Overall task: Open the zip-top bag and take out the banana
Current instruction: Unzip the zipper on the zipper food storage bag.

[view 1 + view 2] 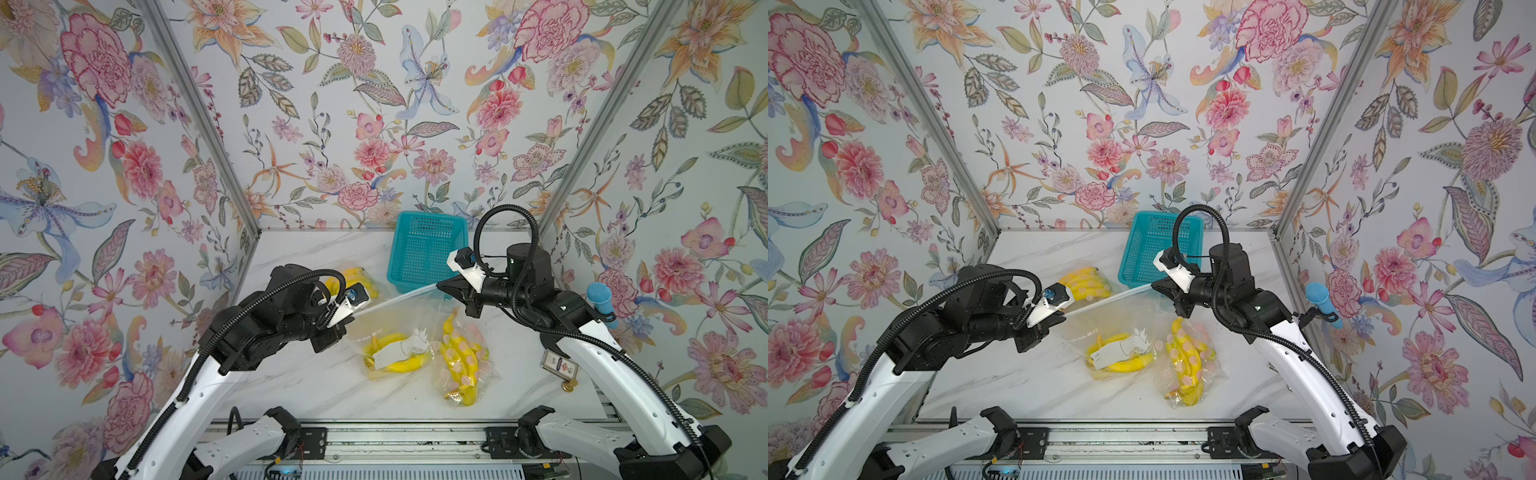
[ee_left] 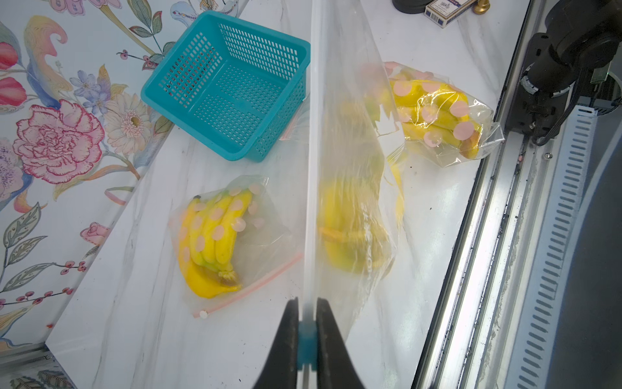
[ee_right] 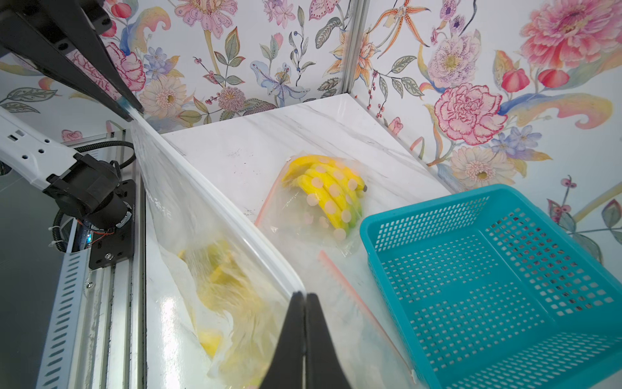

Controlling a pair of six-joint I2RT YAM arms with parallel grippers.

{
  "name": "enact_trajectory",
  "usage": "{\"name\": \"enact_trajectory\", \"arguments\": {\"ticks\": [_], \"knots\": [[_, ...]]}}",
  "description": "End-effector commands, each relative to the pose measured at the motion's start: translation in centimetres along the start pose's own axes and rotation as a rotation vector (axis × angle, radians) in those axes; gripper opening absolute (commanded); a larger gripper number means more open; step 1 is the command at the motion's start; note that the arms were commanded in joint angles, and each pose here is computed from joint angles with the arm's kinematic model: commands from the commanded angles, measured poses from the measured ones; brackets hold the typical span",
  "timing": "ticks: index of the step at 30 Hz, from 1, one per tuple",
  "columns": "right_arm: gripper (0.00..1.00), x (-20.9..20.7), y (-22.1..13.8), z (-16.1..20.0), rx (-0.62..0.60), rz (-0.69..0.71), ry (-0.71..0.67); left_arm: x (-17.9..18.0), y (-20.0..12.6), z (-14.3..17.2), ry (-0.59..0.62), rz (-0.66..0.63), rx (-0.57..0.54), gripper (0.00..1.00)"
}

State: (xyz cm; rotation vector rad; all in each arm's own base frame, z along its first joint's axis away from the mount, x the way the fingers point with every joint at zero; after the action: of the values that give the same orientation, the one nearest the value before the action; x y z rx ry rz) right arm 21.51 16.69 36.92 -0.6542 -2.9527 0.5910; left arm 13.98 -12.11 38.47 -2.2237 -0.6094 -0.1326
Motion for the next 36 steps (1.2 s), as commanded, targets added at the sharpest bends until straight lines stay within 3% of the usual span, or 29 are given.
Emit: {"name": "enact_trajectory", "arguments": {"ticks": [1,10,14,18,21,23,27,31,36], "knots": [[0.0,-1.6,-0.8,-0.7,0.0,0.127,-0.009,-0.5,-1.6,1.8,-0.031,-0.038,0.092,0.08],[0.0,-1.5,-0.7,-0.9,-0.02,0.1,0.013,-1.1,-1.7,2.5,-0.047,-0.025,0.094,0.08],[0.0,-0.4,0.1,-1.1,-0.046,-0.013,0.017,-1.1,-1.2,1.9,-0.074,-0.006,0.034,0.0],[0.0,2.1,1.0,-1.2,-0.059,-0.181,-0.019,-0.8,-0.1,1.1,-0.108,0.01,-0.049,0.0],[0.0,3.1,1.2,-0.8,-0.05,-0.214,-0.02,-0.7,0.7,0.9,-0.107,0.028,-0.057,0.0],[0.0,3.2,1.1,-0.6,-0.043,-0.201,0.001,-0.7,0.8,0.9,-0.103,0.035,-0.053,0.0],[0.11,3.2,0.1,-0.9,-0.046,-0.148,0.057,-0.9,0.4,0.8,-0.086,0.045,-0.066,0.0],[0.01,3.0,-1.1,-0.5,-0.035,-0.067,0.085,-1.2,-0.2,1.1,-0.059,0.032,-0.068,0.0],[0.0,3.1,-2.8,0.4,-0.037,-0.033,0.073,-1.3,-1.3,1.7,-0.02,0.0,-0.023,0.0]]}}
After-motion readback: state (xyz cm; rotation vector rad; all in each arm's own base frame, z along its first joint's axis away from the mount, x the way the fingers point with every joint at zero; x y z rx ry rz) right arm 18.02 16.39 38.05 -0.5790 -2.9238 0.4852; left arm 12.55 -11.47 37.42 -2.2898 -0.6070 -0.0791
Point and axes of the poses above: each gripper's point midway between its finger pads, its own y axis out along the fingers, its own x axis along the line the jaws close on, z = x × y, the point moved 9 cm from there along -y, back along the fingers, and after that the axes turned 3 degrees about y, right-handed, at the moved point
